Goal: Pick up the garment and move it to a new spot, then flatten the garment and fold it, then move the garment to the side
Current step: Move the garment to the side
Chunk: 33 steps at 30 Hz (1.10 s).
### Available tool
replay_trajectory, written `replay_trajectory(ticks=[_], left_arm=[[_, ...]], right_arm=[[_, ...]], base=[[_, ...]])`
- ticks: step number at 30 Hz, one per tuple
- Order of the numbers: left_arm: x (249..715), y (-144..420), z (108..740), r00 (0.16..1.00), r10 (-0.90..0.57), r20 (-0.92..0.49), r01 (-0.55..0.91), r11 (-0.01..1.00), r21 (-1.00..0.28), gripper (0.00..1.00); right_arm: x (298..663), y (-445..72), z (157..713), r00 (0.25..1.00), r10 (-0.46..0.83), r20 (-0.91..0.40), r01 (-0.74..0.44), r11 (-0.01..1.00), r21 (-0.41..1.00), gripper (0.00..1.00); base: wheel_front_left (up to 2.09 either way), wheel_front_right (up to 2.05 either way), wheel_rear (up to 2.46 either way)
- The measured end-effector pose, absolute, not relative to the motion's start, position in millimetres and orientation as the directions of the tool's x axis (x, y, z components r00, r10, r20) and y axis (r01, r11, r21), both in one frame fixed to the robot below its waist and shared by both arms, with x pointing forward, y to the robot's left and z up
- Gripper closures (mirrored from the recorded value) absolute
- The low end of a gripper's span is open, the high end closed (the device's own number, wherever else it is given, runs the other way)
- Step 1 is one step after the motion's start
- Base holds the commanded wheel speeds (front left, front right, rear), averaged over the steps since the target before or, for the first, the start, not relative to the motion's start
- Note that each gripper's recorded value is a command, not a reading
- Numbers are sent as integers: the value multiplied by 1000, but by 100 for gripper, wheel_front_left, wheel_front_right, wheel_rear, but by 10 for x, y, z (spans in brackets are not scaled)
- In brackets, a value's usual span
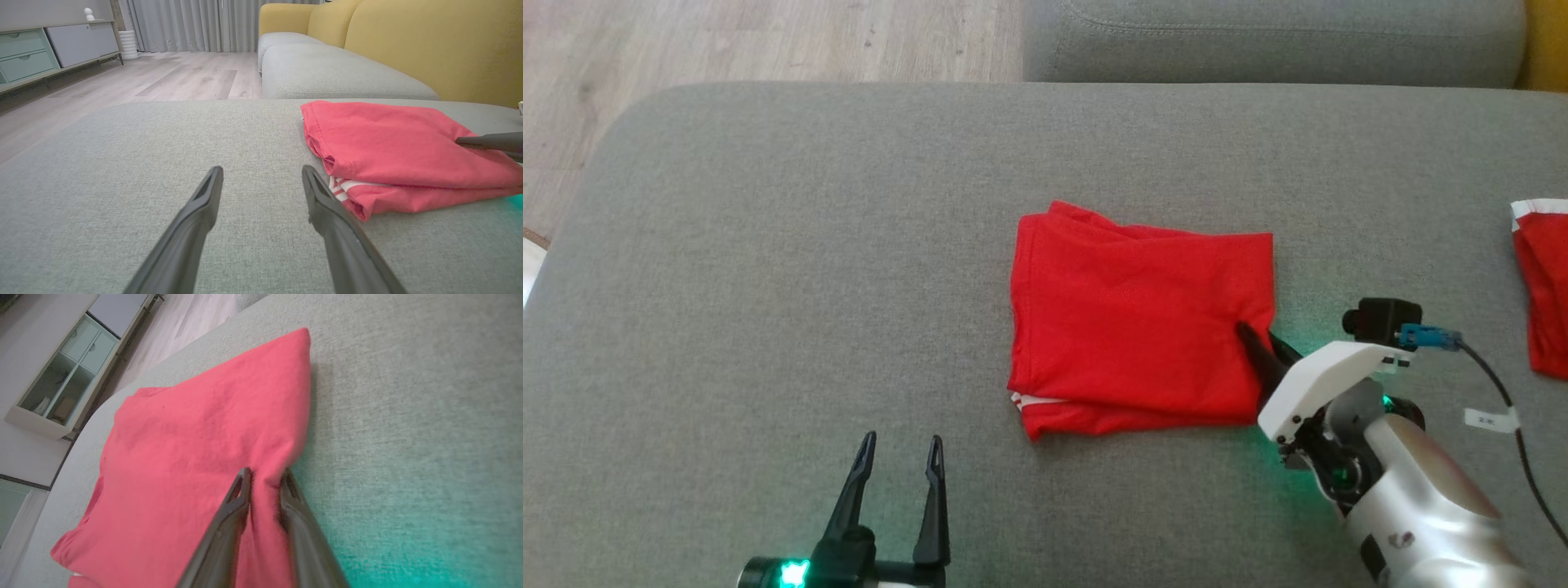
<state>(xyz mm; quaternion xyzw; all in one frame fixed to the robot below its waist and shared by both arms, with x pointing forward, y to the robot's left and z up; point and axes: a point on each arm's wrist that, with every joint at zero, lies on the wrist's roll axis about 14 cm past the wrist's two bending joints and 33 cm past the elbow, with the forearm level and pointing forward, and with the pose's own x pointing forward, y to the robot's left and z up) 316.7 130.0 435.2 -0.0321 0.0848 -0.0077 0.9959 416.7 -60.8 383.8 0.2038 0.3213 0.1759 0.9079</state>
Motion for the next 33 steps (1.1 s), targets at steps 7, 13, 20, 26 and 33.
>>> replay_trajectory(ticks=[7, 13, 20, 26, 33], left_arm=[[3165, 1303, 4375, 987, -16, -161, 6, 998, -63, 0], [3218, 1237, 4368, 986, -34, -163, 23, 997, -70, 0], [3338, 1066, 4325, 980, -93, -174, 80, 993, -83, 0], [3534, 904, 4340, 976, -147, -159, 135, 987, -84, 0], [3715, 746, 4254, 965, -199, -170, 188, 979, -77, 0]], right_arm=[[4241, -772, 3947, 763, 435, -478, -181, 854, 488, 100], [4249, -961, 3990, 769, 427, -475, -201, 868, 454, 100], [4288, -1611, 4042, 804, 330, -494, -168, 924, 345, 100], [4548, -2445, 4476, 875, 182, -449, -122, 980, 159, 100], [4684, -3292, 4903, 907, 7, -421, -18, 1000, -21, 100]], base=[[0, 0, 0], [0, 0, 0], [0, 0, 0], [0, 0, 0], [0, 0, 0]])
